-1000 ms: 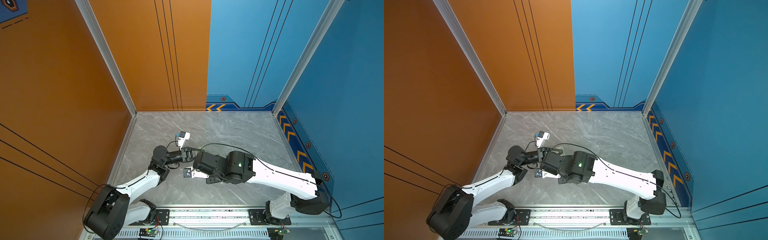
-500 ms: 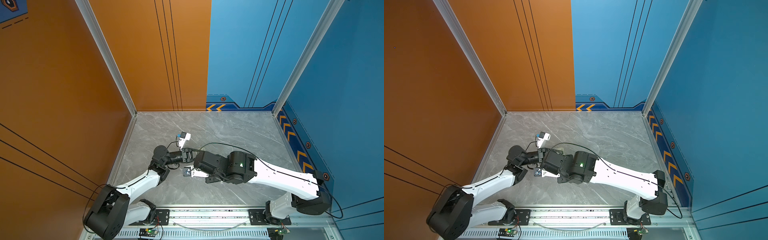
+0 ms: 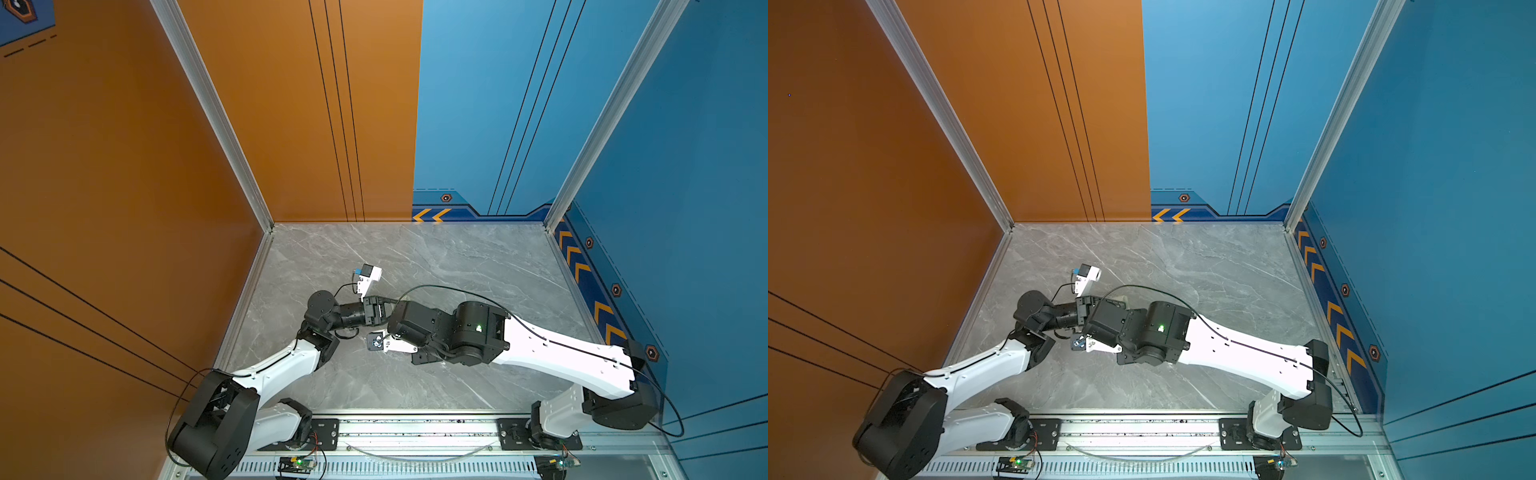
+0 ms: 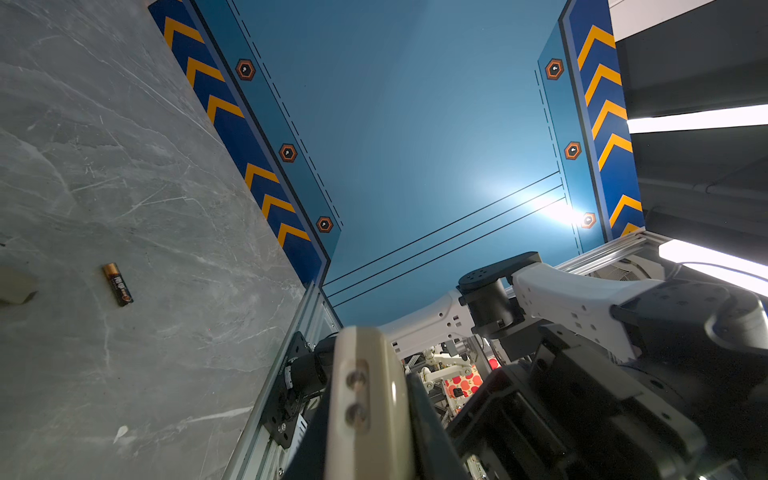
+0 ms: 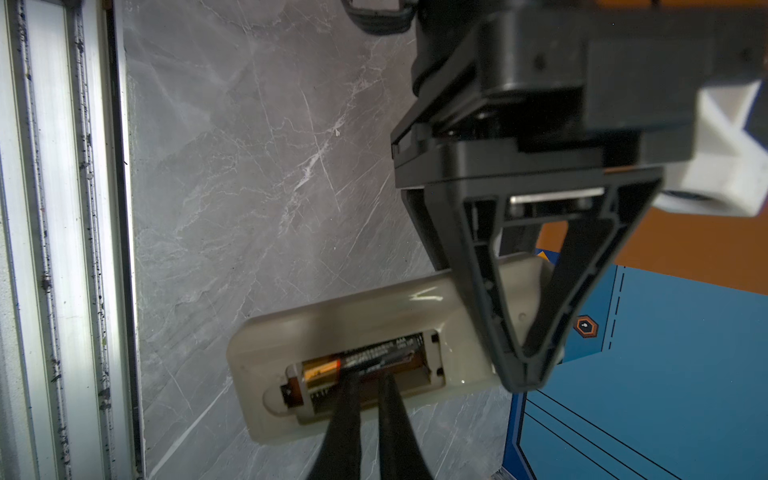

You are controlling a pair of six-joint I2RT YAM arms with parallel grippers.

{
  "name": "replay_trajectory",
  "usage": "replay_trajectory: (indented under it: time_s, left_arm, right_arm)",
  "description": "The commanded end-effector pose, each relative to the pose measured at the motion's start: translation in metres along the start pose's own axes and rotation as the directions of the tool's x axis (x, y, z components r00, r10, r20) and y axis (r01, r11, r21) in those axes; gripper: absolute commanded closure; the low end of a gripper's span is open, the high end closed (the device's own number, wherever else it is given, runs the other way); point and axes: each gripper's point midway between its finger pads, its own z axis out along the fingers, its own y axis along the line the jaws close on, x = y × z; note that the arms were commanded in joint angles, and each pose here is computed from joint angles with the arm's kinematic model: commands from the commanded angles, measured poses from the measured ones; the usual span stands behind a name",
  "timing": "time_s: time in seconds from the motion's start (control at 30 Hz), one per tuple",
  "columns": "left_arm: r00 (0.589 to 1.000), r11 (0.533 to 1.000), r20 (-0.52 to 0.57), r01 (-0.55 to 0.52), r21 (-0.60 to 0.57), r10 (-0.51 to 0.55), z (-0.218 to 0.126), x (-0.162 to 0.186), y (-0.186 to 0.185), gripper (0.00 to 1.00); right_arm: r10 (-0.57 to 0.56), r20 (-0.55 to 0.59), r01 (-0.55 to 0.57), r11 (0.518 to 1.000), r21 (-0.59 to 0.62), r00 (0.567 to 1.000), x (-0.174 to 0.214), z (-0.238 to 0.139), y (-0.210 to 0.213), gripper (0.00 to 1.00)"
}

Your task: Load the batteries into the remote control

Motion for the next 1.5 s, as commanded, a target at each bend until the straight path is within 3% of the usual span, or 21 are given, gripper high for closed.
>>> replay_trajectory:
  time_s: [0.0, 0.37, 0.83, 1.47]
  left_arm:
    - [0.998, 0.997, -0.011, -0.063, 0.033, 0.064, -0.003, 0.002, -0.013, 1.0]
    - [0.998, 0.998, -0.009, -0.062, 0.029, 0.063, -0.004, 0.002, -0.011, 1.0]
    - [0.998, 0.998, -0.016, -0.059, 0.018, 0.059, -0.003, 0.003, -0.007, 1.0]
    - [0.998, 0.998, -0.016, -0.061, 0.019, 0.061, -0.003, 0.002, -0.008, 1.0]
  right_arm:
    - [0.017, -0.014, -0.018, 0.999, -0.03, 1.0, 0.002, 0.009, 0.006, 0.91]
    - [0.026, -0.026, -0.027, 0.999, -0.018, 0.999, 0.005, 0.011, 0.005, 0.91]
    - [-0.004, 0.018, 0.004, 1.0, 0.029, 1.0, 0.002, -0.014, 0.006, 0.81]
    - [-0.032, 0.0, 0.032, 0.999, -0.039, 1.0, 0.004, -0.005, 0.019, 0.88]
